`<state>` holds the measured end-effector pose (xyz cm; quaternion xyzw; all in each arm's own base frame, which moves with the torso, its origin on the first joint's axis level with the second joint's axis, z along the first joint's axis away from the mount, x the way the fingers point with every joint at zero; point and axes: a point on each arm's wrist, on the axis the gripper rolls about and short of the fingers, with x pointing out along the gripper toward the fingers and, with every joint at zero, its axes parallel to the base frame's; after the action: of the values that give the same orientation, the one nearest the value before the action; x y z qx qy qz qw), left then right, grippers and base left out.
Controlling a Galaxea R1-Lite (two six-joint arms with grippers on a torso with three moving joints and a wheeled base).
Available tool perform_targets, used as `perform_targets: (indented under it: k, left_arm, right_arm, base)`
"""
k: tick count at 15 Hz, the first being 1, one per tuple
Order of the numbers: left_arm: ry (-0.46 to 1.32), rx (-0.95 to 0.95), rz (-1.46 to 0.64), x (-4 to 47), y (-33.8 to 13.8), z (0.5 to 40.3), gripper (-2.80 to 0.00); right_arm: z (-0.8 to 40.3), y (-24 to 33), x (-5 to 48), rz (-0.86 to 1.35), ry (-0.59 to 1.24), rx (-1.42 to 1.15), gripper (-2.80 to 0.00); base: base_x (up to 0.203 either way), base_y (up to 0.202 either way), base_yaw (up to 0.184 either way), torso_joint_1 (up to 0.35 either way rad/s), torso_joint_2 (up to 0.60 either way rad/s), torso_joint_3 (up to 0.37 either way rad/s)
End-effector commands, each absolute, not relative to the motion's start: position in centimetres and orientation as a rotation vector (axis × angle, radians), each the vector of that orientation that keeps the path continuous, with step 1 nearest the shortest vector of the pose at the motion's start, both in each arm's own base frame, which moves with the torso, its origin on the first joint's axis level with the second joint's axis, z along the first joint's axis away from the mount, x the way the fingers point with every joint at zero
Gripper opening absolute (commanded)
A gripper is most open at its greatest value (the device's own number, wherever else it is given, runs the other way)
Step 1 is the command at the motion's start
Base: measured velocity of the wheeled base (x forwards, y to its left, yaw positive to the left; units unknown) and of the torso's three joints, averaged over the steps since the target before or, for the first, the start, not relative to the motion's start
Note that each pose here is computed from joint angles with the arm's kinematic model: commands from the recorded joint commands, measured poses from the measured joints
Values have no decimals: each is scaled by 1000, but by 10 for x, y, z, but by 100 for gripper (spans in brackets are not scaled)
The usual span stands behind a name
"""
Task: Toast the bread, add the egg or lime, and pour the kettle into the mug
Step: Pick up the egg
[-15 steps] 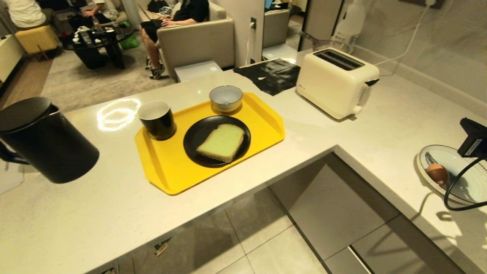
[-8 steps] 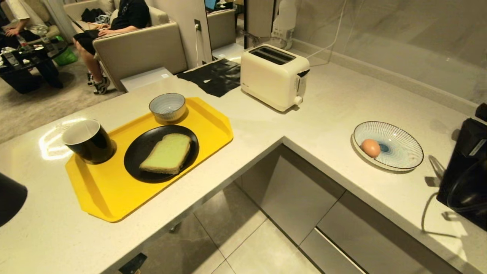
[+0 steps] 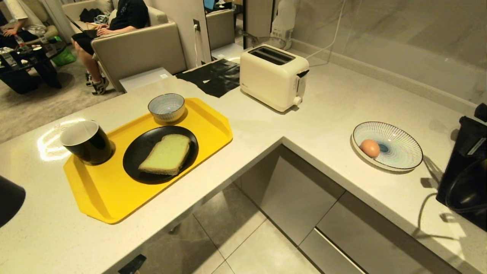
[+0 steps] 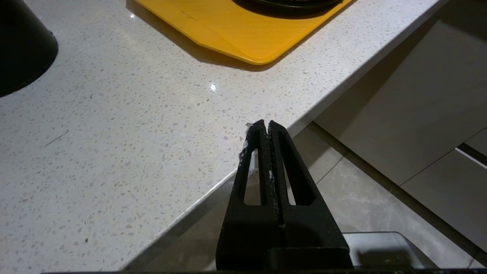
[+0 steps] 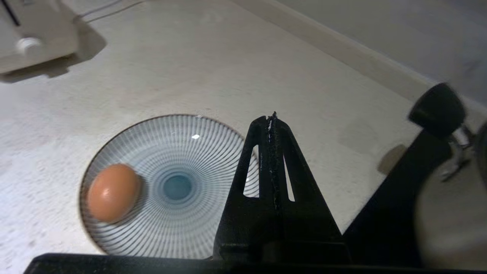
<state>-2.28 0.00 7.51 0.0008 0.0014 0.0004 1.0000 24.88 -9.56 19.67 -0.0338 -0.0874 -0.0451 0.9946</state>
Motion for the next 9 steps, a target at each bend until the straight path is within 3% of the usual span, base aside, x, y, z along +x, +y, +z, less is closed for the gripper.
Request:
perform_targets:
  k: [1, 5, 9]
  left_arm:
    - [3, 2, 2, -23, 0, 75, -280]
    - [2, 2, 2, -23, 0, 75, -280]
    - [3, 2, 3, -23, 0, 75, -280]
  right_arm:
    - [202, -95, 249, -59, -178, -57, -280]
    - [230, -96, 257, -34, -91, 11, -280]
    - [290, -84, 264, 9, 43, 133, -280]
  base:
    - [0, 0, 0, 0, 0, 0]
    - [0, 0, 0, 0, 0, 0]
    - [0, 0, 0, 0, 0, 0]
